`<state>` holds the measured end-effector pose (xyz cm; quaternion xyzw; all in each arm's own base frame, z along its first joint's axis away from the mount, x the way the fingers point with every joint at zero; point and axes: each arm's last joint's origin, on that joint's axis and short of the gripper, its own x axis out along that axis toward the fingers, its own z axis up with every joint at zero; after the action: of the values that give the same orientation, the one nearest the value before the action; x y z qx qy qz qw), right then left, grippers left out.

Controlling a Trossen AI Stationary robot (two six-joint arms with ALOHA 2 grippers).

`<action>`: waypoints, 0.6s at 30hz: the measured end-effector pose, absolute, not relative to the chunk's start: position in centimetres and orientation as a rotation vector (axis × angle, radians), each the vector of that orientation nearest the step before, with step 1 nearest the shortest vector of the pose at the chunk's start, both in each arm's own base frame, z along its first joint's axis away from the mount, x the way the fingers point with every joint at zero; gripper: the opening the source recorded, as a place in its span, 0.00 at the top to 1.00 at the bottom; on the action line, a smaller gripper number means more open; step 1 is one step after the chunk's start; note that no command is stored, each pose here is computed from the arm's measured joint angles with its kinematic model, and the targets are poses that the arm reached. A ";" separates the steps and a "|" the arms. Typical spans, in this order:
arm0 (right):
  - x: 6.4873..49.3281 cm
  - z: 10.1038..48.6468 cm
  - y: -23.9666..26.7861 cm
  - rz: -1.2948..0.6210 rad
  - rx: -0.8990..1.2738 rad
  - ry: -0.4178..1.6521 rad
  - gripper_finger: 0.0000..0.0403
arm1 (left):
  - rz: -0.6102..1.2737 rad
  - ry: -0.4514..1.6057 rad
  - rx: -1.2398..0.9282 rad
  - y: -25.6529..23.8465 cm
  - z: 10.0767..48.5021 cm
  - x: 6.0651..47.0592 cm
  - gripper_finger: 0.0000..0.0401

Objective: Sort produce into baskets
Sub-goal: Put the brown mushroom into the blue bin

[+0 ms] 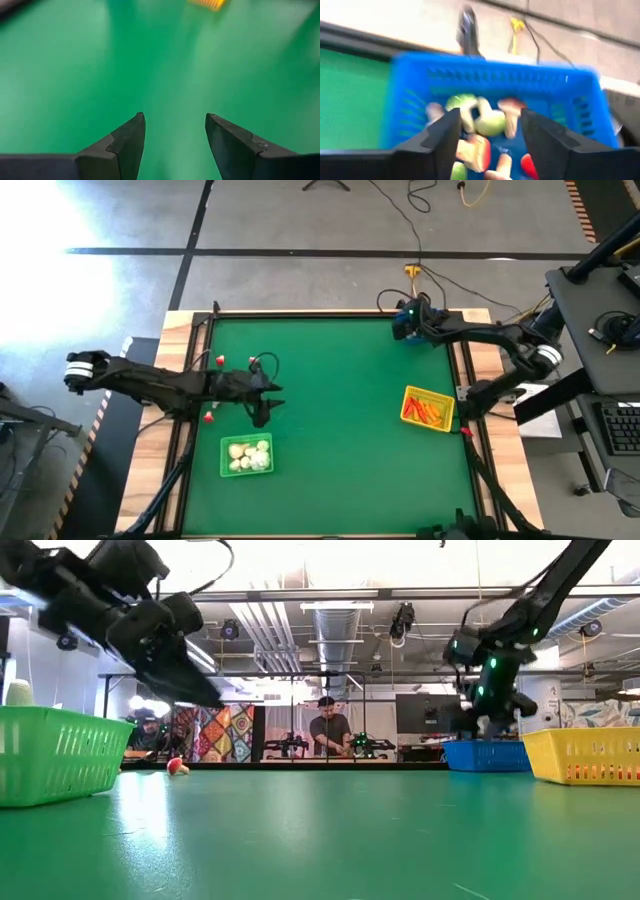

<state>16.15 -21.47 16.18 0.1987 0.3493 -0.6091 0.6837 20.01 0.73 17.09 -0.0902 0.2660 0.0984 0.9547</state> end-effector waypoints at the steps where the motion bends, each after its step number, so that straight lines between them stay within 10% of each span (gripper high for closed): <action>1: 16.3 17.0 -21.1 -1.351 0.429 0.753 0.47 | 0.220 0.608 -0.177 0.8 17.5 20.0 0.52; 18: 22.7 24.5 -6.0 -0.706 0.136 0.479 0.40 | 0.595 1.529 -0.507 1.0 19.6 16.0 0.52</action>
<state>22.70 -6.05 24.55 0.0657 0.2323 -0.3423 0.9081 16.02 1.03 19.60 -0.2237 0.6739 0.2624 0.6534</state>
